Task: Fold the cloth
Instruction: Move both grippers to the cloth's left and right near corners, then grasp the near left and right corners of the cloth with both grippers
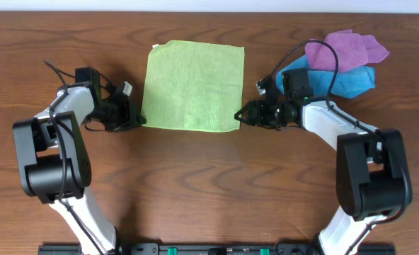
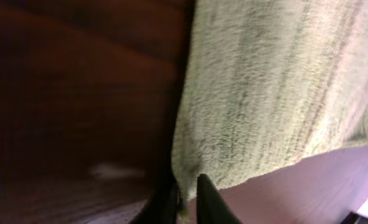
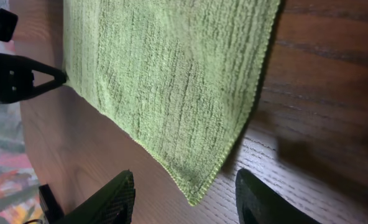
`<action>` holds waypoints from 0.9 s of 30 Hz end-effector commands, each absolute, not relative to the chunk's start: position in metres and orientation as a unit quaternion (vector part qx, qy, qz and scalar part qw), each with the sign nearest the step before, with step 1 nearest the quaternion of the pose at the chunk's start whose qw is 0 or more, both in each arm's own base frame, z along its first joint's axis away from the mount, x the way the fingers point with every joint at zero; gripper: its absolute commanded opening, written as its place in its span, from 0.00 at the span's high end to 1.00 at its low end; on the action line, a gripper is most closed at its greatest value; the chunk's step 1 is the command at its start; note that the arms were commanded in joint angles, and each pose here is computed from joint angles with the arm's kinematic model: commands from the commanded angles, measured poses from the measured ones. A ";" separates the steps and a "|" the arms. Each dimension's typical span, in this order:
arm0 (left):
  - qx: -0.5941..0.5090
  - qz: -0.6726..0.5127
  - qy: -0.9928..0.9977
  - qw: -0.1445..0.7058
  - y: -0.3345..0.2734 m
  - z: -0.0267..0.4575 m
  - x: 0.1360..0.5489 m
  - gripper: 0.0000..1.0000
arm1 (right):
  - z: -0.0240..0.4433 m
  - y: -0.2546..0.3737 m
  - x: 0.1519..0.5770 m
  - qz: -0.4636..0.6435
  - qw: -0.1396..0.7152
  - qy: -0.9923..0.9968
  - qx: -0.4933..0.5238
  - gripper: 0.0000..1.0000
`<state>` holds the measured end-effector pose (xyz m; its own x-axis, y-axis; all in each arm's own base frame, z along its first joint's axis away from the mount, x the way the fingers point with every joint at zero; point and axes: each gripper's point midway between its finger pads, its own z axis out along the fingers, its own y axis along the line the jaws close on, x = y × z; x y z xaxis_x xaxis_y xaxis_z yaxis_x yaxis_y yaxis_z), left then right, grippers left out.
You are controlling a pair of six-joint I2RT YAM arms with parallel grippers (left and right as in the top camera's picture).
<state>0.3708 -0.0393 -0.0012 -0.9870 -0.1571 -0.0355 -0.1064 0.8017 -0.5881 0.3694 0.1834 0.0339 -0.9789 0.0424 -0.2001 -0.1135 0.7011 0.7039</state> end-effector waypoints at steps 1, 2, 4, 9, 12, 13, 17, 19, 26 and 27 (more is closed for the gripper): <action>-0.071 -0.305 0.949 0.026 -0.039 -0.011 0.364 0.94 | 0.033 0.196 0.362 0.394 0.086 0.915 -0.024 0.47; -0.071 -0.307 0.949 0.026 -0.040 -0.011 0.364 0.94 | 0.031 0.196 0.361 0.387 0.084 0.918 -0.022 0.47; -0.072 -0.307 0.949 0.025 -0.040 -0.011 0.364 0.94 | 0.026 0.196 0.358 0.372 0.078 0.925 -0.019 0.48; -0.073 -0.307 0.949 0.020 -0.040 -0.011 0.362 0.94 | 0.015 0.187 0.348 0.339 0.051 0.939 0.011 0.50; -0.074 -0.308 0.949 0.017 -0.041 -0.011 0.360 0.94 | 0.013 0.185 0.345 0.335 0.039 0.941 0.027 0.50; -0.074 -0.308 0.949 0.017 -0.041 -0.011 0.360 0.94 | 0.013 0.185 0.345 0.335 0.038 0.941 0.030 0.50; -0.074 -0.308 0.948 0.017 -0.041 -0.011 0.360 0.94 | 0.006 0.187 0.344 0.335 0.028 0.941 0.043 0.50; -0.074 -0.308 0.948 0.017 -0.041 -0.011 0.360 0.94 | 0.001 0.190 0.343 0.343 0.018 0.938 0.052 0.51; -0.074 -0.307 0.949 0.017 -0.041 -0.011 0.360 0.94 | -0.001 0.199 0.348 0.372 0.012 0.926 0.059 0.66; -0.074 -0.307 0.949 0.017 -0.040 -0.011 0.360 0.94 | -0.001 0.200 0.349 0.373 0.014 0.926 0.060 0.74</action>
